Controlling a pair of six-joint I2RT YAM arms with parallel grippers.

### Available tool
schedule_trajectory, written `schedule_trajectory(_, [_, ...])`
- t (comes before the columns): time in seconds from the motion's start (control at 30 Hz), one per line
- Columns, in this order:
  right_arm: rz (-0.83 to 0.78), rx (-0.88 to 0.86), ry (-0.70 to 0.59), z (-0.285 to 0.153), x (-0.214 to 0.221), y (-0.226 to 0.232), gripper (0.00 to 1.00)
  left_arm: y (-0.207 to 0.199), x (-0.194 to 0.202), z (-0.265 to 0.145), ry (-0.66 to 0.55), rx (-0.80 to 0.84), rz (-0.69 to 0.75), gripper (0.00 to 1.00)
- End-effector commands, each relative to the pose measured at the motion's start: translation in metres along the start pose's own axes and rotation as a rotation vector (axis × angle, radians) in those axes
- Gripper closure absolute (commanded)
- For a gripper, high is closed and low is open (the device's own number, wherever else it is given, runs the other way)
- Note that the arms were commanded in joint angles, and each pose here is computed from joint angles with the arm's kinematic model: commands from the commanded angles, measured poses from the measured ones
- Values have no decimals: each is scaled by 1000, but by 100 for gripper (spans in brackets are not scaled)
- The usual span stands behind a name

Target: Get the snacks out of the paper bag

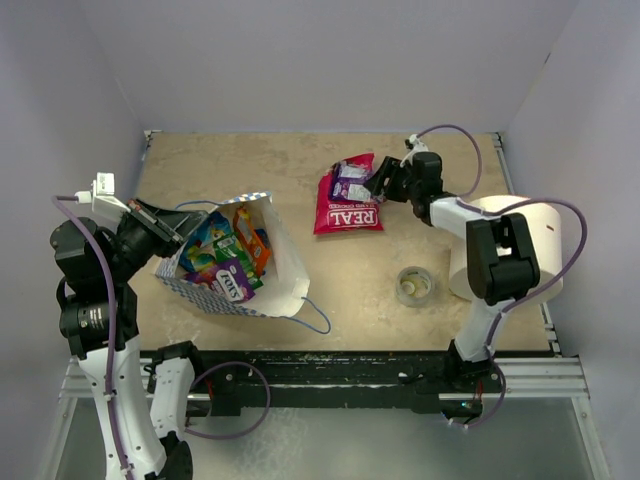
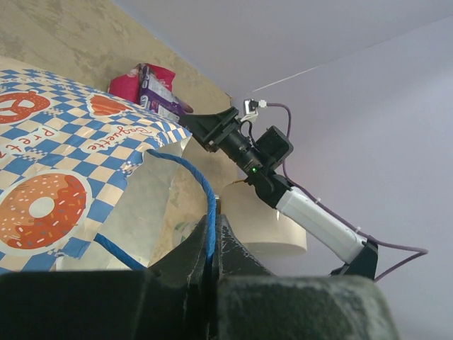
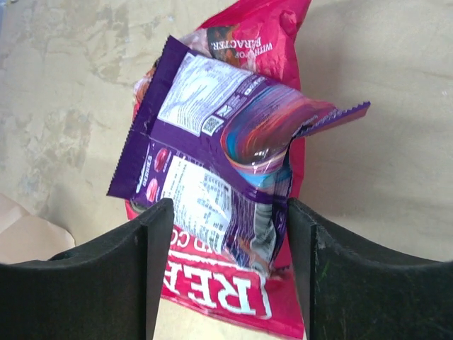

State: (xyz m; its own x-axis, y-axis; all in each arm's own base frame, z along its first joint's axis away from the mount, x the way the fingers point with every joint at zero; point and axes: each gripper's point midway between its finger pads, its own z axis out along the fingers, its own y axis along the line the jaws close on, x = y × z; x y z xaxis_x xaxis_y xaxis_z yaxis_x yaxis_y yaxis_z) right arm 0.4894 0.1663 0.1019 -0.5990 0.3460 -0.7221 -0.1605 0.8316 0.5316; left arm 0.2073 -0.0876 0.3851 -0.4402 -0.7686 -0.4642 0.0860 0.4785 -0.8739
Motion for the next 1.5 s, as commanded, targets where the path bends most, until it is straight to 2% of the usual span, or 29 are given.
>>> schedule_trajectory(0.0, [-27,83,42,-24,-8,2,32,-11,-1,-2,5,45,22,100])
schedule_trajectory(0.13, [-113,158,-18,-46,-40,4,23,-15,-1,-1,22,66,54,100])
schedule_trajectory(0.37, [-237,135,-32,-88,-59,37,20,-35,3,-13,17,137,188,100])
schedule_trajectory(0.47, [-414,-47,-56,-107,-48,111,22,-36,8,-20,4,149,228,100])
schedule_trajectory(0.6, [-610,-380,-66,-152,-6,218,30,-33,14,-21,6,174,243,100])
schedule_trajectory(0.77, [-804,-830,-110,-228,61,304,34,-36,15,-22,0,195,267,100])
schedule_trajectory(0.87, [-993,-1005,-106,-247,120,317,40,-37,12,-22,-10,198,269,100])
schedule_trajectory(1.0, [-1122,-1024,-80,-238,162,324,49,-40,10,-20,-9,206,268,100])
schedule_trajectory(1.07, [-1146,-989,-57,-221,171,326,59,-40,9,-20,-10,206,269,100])
schedule_trajectory(1.23, [-1248,-949,14,-178,195,332,69,-42,10,-21,-2,208,265,100])
schedule_trajectory(1.37, [-1403,-1006,49,-174,230,335,71,-42,11,-20,5,213,259,100])
schedule_trajectory(1.47, [-1418,-1089,71,-186,256,347,70,-40,10,-18,9,212,257,100])
